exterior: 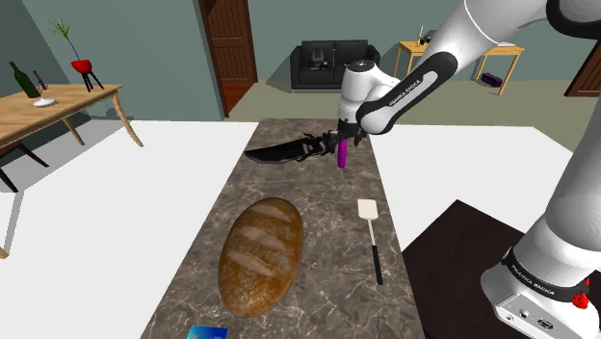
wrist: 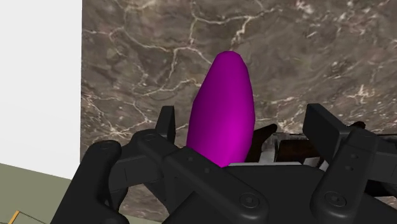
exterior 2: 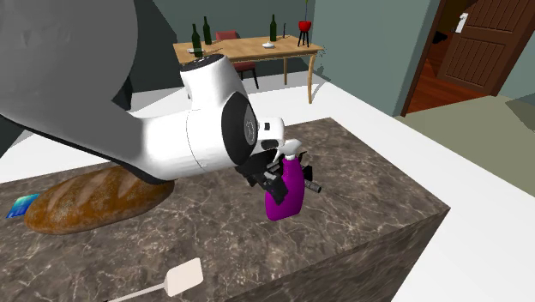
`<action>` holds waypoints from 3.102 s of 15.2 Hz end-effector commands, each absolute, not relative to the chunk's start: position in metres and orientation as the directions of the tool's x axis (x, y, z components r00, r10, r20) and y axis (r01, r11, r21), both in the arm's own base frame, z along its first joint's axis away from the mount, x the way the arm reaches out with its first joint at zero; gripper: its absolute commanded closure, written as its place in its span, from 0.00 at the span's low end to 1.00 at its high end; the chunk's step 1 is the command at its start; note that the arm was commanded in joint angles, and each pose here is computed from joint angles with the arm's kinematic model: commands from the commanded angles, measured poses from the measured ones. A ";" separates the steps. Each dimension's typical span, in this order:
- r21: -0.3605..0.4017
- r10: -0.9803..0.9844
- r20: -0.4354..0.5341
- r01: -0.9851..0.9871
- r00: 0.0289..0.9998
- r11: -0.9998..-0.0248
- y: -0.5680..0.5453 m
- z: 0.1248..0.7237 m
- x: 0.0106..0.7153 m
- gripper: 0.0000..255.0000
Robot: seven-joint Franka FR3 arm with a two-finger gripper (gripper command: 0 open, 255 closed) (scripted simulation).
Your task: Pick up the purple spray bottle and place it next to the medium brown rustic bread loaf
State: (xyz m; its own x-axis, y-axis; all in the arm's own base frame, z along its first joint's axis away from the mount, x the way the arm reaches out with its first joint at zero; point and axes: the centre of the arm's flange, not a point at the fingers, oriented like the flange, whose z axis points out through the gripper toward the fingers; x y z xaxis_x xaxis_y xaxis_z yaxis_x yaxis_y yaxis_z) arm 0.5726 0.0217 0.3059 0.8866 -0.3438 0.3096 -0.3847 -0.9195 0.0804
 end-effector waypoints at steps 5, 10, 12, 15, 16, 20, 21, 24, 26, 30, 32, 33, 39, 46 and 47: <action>0.080 -0.344 0.310 -0.385 0.886 -0.920 0.020 0.298 0.574 0.00; 0.080 -0.344 0.310 -0.385 0.886 -0.920 0.020 0.298 0.574 1.00; 0.080 -0.344 0.310 -0.385 0.886 -0.920 0.020 0.298 0.574 1.00; 0.080 -0.344 0.310 -0.385 0.886 -0.920 0.020 0.298 0.575 1.00; 0.080 -0.344 0.310 -0.385 0.886 -0.920 0.020 0.298 0.575 1.00; 0.080 -0.344 0.310 -0.385 0.886 -0.920 0.020 0.308 0.574 1.00; 0.080 -0.344 0.310 -0.385 0.886 -0.920 0.020 0.314 0.574 1.00; 0.080 -0.344 0.310 -0.385 0.886 -0.920 0.020 0.330 0.574 1.00; 0.080 -0.344 0.310 -0.385 0.886 -0.920 0.020 0.340 0.574 1.00; 0.080 -0.344 0.310 -0.385 0.886 -0.920 0.020 0.361 0.574 1.00; 0.080 -0.344 0.310 -0.385 0.886 -0.920 0.020 0.372 0.574 1.00; 0.080 -0.344 0.310 -0.385 0.886 -0.920 0.020 0.377 0.574 1.00; 0.080 -0.344 0.310 -0.385 0.886 -0.920 0.020 0.409 0.574 1.00; 0.080 -0.344 0.310 -0.385 0.886 -0.920 0.020 0.446 0.574 1.00; 0.080 -0.344 0.310 -0.385 0.886 -0.920 0.020 0.451 0.574 1.00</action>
State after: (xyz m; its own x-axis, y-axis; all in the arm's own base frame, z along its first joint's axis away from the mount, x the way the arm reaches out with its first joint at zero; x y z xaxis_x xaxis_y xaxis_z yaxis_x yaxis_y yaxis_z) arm 0.5743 0.0197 0.4451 0.8864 -0.3437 0.3102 -0.3847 -0.9196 0.0802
